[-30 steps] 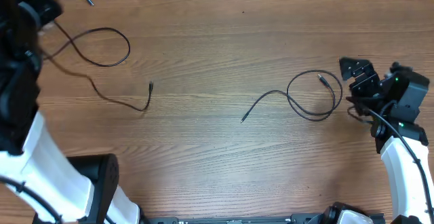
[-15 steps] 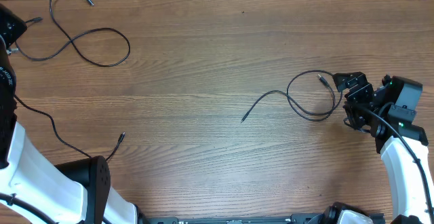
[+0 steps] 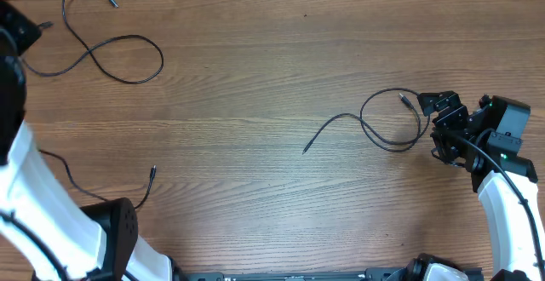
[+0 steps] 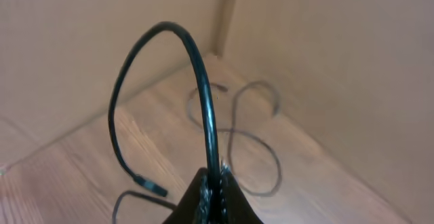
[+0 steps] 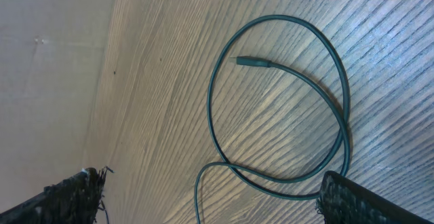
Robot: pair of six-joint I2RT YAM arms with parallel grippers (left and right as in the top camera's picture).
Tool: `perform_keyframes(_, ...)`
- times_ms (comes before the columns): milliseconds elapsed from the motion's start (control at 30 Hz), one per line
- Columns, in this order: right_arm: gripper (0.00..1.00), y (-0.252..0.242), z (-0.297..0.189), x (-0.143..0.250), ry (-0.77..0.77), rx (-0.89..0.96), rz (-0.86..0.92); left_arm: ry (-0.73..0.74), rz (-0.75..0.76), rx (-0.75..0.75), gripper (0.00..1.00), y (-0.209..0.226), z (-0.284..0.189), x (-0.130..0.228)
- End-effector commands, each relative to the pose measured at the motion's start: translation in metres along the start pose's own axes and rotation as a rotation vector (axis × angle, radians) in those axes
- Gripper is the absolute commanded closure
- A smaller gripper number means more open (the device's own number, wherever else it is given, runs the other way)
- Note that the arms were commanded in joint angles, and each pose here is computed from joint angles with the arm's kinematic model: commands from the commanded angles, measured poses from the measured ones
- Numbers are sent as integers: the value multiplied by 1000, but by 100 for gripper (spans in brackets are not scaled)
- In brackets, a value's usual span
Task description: Untangle cables
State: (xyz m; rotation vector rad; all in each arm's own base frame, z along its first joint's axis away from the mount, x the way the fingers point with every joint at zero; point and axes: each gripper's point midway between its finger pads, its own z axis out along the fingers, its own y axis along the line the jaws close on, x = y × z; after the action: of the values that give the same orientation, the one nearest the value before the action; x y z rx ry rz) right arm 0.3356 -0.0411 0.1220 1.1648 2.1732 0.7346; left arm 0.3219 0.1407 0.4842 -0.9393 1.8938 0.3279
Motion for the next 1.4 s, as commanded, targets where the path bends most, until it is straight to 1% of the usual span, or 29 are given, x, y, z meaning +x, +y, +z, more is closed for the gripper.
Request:
perform_keyframes(0, 0, 3, -3, -6, -20, -4, -15, -59, -17, -139, 96, 9, 37, -14)
perform_keyframes(100, 0, 3, -3, -6, -20, -3, -15, -126, -92, -124, 96, 15, 49, -38)
perform_keyframes(133, 0, 3, -3, -6, -19, -4, -15, -159, -125, -115, 96, 21, 51, -50)
perform_keyframes(233, 0, 5, -2, -4, -16, -5, -19, -213, -180, -131, 96, 41, 55, -70)
perform_keyframes(333, 0, 7, -1, 0, -5, -8, -30, -189, -179, -19, 96, 39, 67, -77)
perform_keyframes(367, 0, 9, 0, 2, -1, -10, -35, -179, -187, -27, 96, 47, 74, -77)
perform_keyframes(433, 0, 11, 1, 4, 1, -11, -46, -197, -200, -176, 96, 79, 87, -79)
perform_keyframes(500, 0, 13, 3, 8, 9, -13, -54, -209, -198, -318, 96, 107, 88, -78)
perform_keyframes(567, 0, 15, 4, 10, 14, -14, -63, -179, -178, -397, 96, 124, 85, -69)
perform_keyframes(600, 0, 16, 4, 11, 13, -14, -67, -161, -171, -412, 96, 127, 85, -65)
perform_keyframes(700, 0, 18, 6, 15, 14, -11, -84, -81, -144, -442, 96, 131, 89, -46)
perform_keyframes(800, 0, 22, 8, 21, 29, -15, -102, 8, -187, -483, 96, 136, 103, -21)
perform_keyframes(833, 0, 26, 9, 27, 42, -20, -114, 90, -215, -528, 96, 141, 117, 2)
perform_keyframes(900, 0, 27, 10, 30, 44, -16, -125, 176, -236, -564, 96, 142, 136, 26)
perform_keyframes(967, 0, 27, 12, 31, 37, -5, -134, 288, -232, -518, 96, 129, 167, 51)
perform_keyframes(1000, 0, 26, 12, 31, 31, 2, -138, 391, -233, -468, 96, 117, 194, 75)
perform_keyframes(1067, 0, 27, 12, 32, 34, 1, -141, 497, -239, -423, 96, 106, 220, 102)
perform_keyframes(1200, 0, 26, 12, 30, 26, 8, -142, 674, -239, -355, 96, 89, 258, 150)
perform_keyframes(1267, 0, 24, 12, 29, 15, 17, -142, 735, -222, -344, 96, 87, 271, 168)
perform_keyframes(1367, 0, 23, 12, 26, 3, 27, -142, 803, -196, -366, 96, 91, 283, 191)
